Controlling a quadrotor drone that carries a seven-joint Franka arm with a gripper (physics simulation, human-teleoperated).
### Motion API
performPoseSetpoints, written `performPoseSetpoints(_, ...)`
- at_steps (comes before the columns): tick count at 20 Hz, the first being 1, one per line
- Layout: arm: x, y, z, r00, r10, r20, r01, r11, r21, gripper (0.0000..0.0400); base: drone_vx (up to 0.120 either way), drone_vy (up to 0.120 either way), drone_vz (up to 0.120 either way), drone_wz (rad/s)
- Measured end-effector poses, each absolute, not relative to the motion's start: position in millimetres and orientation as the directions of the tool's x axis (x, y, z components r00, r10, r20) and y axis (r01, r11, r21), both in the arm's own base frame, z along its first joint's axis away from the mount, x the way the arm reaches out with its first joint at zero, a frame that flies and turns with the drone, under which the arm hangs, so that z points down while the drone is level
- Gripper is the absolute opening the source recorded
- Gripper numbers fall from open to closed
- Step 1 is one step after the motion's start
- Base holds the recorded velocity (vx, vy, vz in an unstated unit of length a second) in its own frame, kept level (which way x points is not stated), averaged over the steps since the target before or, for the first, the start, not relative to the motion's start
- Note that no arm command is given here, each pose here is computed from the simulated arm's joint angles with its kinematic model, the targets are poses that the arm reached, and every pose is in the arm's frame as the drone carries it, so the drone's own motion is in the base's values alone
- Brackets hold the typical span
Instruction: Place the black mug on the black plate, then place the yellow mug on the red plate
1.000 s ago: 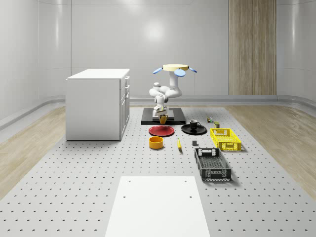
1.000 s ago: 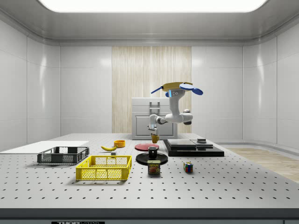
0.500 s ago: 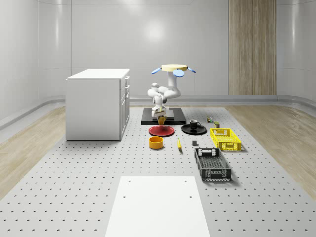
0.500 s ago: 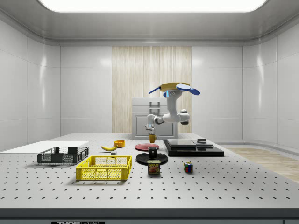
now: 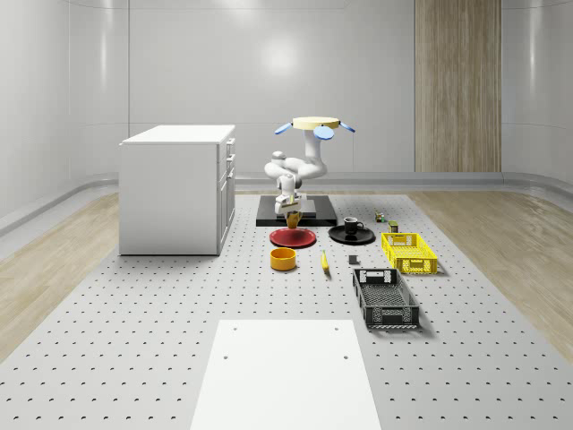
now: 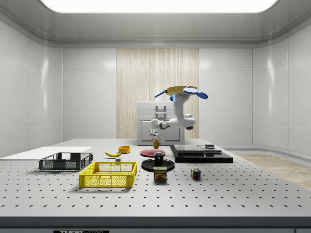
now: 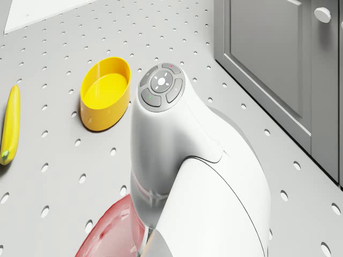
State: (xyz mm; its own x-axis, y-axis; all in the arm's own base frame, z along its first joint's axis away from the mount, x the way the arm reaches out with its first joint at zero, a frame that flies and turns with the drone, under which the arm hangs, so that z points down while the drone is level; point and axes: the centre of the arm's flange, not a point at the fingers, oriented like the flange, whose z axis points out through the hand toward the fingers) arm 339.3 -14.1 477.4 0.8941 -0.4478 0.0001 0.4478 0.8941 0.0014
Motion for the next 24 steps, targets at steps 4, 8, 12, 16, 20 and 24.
performPoseSetpoints(4, 341.5, -16, 488, 0.894, -0.448, 0.0, 0.448, 0.894, 0.001, 0.01, 0.0, 0.0, 0.0, 0.0)
performPoseSetpoints(8, 342.4, -16, 501, 0.894, -0.448, 0.0, 0.448, 0.894, 0.002, 0.01, 0.0, 0.0, 0.0, 0.0)
performPoseSetpoints(12, 342.9, -17, 512, 0.894, -0.448, 0.0, 0.448, 0.894, 0.002, 0.01, 0.0, 0.0, 0.0, 0.0)
performPoseSetpoints(16, 343.1, -17, 521, 0.894, -0.448, 0.0, 0.448, 0.894, 0.002, 0.0166, 0.0, 0.0, 0.0, 0.0)
performPoseSetpoints(20, 343.2, -17, 517, 0.894, -0.448, 0.0, 0.448, 0.894, 0.002, 0.0314, 0.0, 0.0, 0.0, 0.0)
performPoseSetpoints(24, 343.2, -17, 503, 0.894, -0.448, 0.0, 0.448, 0.894, 0.002, 0.0368, 0.0, 0.0, 0.0, 0.0)
